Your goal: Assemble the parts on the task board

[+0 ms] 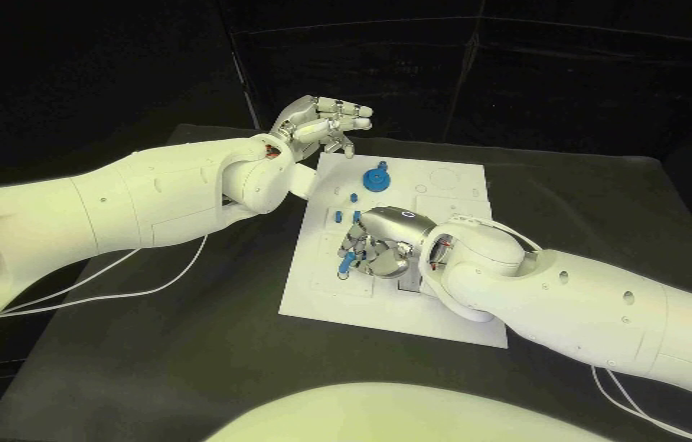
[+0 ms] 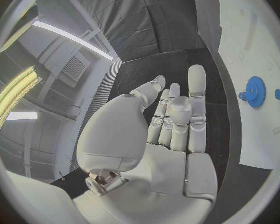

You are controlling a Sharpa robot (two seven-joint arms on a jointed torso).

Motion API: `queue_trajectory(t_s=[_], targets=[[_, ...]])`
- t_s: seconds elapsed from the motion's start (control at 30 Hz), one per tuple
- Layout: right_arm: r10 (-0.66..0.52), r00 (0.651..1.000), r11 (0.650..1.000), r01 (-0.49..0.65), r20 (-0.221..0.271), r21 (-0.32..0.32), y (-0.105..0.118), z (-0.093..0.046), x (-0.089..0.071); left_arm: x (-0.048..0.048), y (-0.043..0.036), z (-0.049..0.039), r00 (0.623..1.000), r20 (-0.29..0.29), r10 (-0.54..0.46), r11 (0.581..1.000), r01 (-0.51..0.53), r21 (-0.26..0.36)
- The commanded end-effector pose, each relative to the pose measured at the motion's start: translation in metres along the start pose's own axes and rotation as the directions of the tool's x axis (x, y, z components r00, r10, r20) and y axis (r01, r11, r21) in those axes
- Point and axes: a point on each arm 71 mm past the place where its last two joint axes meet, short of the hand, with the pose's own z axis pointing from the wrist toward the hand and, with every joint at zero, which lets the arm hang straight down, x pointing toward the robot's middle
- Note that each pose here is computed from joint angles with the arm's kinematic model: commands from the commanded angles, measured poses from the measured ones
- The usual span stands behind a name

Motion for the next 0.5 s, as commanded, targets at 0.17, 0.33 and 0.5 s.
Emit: queue_trajectory(t_s=[0.17, 0.33, 0.5], targets=[[-0.049, 0.998, 0.999, 0.049, -0.029, 0.006, 0.0009, 0.0023, 0.0021, 0.0017, -0.0008, 0.0006, 1.0, -0.014, -0.007, 1.0, 0.007, 0.003], [-0.051, 0.998, 0.999, 0.051, -0.031, 0.007, 0.0006, 0.0025, 0.0034, 0.0016, -0.0007, 0.0006, 1.0, -0.014, -0.006, 1.0, 0.007, 0.003], [-0.053, 0.998, 0.999, 0.053, -0.039, 0.008, 0.0006, 0.0027, 0.0067, 0.0018, -0.0008, 0.0005, 1.0, -0.015, -0.007, 1.0, 0.007, 0.003]])
